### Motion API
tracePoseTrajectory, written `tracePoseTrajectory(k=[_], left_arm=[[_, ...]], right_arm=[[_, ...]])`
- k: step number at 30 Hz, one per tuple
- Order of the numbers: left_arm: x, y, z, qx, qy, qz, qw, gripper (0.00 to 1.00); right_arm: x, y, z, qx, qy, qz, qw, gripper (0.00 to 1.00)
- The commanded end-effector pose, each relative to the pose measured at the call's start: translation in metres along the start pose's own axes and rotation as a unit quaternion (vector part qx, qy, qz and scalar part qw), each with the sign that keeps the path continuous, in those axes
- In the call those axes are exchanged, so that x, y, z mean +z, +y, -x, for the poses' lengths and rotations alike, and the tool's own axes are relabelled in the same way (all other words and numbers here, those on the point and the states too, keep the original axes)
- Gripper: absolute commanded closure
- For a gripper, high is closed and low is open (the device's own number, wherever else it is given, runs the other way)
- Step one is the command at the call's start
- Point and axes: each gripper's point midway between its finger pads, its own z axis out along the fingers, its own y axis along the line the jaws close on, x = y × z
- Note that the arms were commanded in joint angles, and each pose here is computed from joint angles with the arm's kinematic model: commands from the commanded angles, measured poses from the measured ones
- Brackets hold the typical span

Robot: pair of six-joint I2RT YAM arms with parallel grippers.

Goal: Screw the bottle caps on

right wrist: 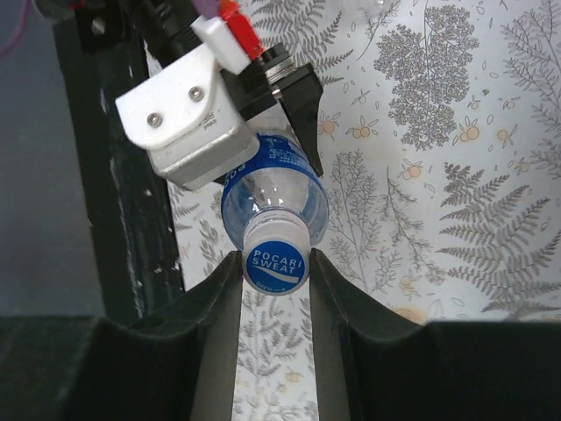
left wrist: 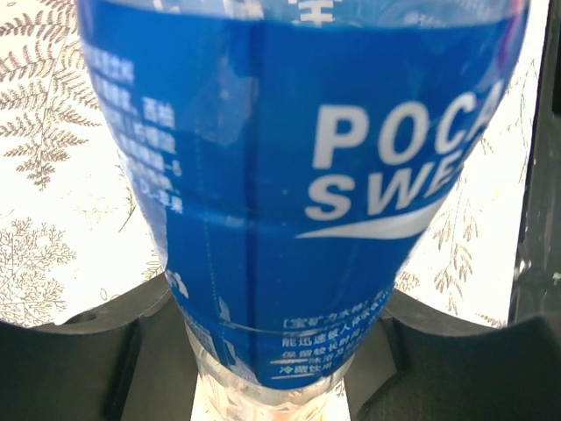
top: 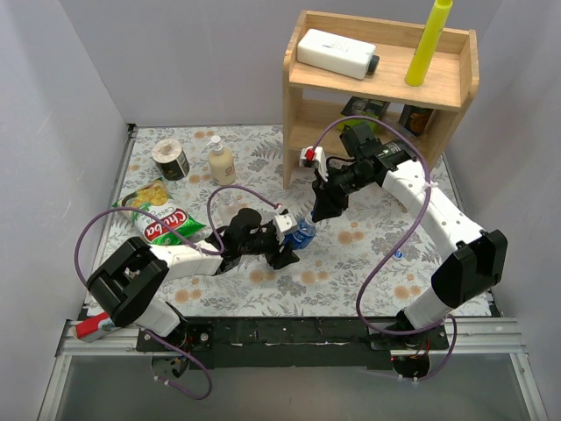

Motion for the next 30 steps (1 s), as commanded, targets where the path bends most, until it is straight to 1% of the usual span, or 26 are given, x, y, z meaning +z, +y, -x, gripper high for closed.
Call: tracePoseTrajectory(k=[1, 2, 5, 8, 16, 17, 18, 21, 22, 23, 25, 26, 27, 29, 30], left_arm=[[-0.009, 0.007, 0.104, 0.058, -0.153, 0.031, 0.986, 1.00], [-0.008, 0.011, 0.103, 0.054, -0.150, 0.039, 0.986, 1.00], [-0.009, 0.014, 0.101, 0.048, -0.148, 0.051, 0.986, 1.00], [-0.010, 0.019, 0.098, 0.033, -0.144, 0.067, 0.987, 1.00], [-0.008, 0.013, 0.082, 0.003, -0.122, 0.053, 0.991, 1.00], [-0.007, 0.013, 0.081, -0.001, -0.120, 0.051, 0.991, 1.00], [-0.007, 0.011, 0.080, -0.006, -0.117, 0.047, 0.992, 1.00], [-0.004, 0.005, 0.068, -0.014, -0.095, 0.030, 0.995, 1.00], [-0.004, 0.004, 0.061, -0.019, -0.084, 0.026, 0.996, 1.00], [-0.004, 0.000, 0.057, -0.021, -0.077, 0.015, 0.997, 1.00], [-0.002, -0.004, 0.045, -0.027, -0.054, 0.002, 0.998, 1.00], [-0.003, -0.008, 0.042, -0.028, -0.048, -0.011, 0.998, 1.00], [-0.002, -0.012, 0.040, -0.027, -0.043, -0.023, 0.998, 1.00], [-0.001, -0.016, 0.031, -0.029, -0.021, -0.043, 0.998, 1.00], [-0.001, -0.025, 0.028, -0.028, -0.014, -0.070, 0.997, 1.00]], right_arm=[[0.009, 0.000, -0.007, 0.135, 0.001, 0.022, 0.991, 0.99], [0.010, -0.001, -0.007, 0.146, -0.001, 0.023, 0.989, 0.99], [0.017, -0.006, -0.011, 0.211, 0.004, 0.014, 0.977, 0.99], [0.021, 0.000, -0.015, 0.233, 0.012, 0.023, 0.972, 0.99], [0.019, -0.008, -0.022, 0.241, 0.014, 0.007, 0.971, 0.99], [0.018, -0.009, -0.022, 0.234, 0.012, 0.004, 0.972, 0.96], [0.015, -0.011, -0.020, 0.227, 0.010, -0.001, 0.974, 0.93], [-0.002, -0.023, -0.009, 0.202, -0.005, -0.027, 0.979, 0.73], [-0.014, -0.031, 0.000, 0.191, -0.016, -0.048, 0.980, 0.58], [-0.022, -0.032, 0.004, 0.185, -0.021, -0.054, 0.981, 0.43], [-0.043, -0.032, 0.019, 0.162, -0.034, -0.064, 0.984, 0.16], [-0.050, -0.031, 0.026, 0.149, -0.039, -0.065, 0.986, 0.12], [-0.056, -0.031, 0.030, 0.121, -0.040, -0.066, 0.990, 0.10], [-0.070, -0.023, 0.039, 0.092, -0.044, -0.064, 0.993, 0.09], [-0.074, -0.017, 0.040, 0.068, -0.045, -0.062, 0.995, 0.09]])
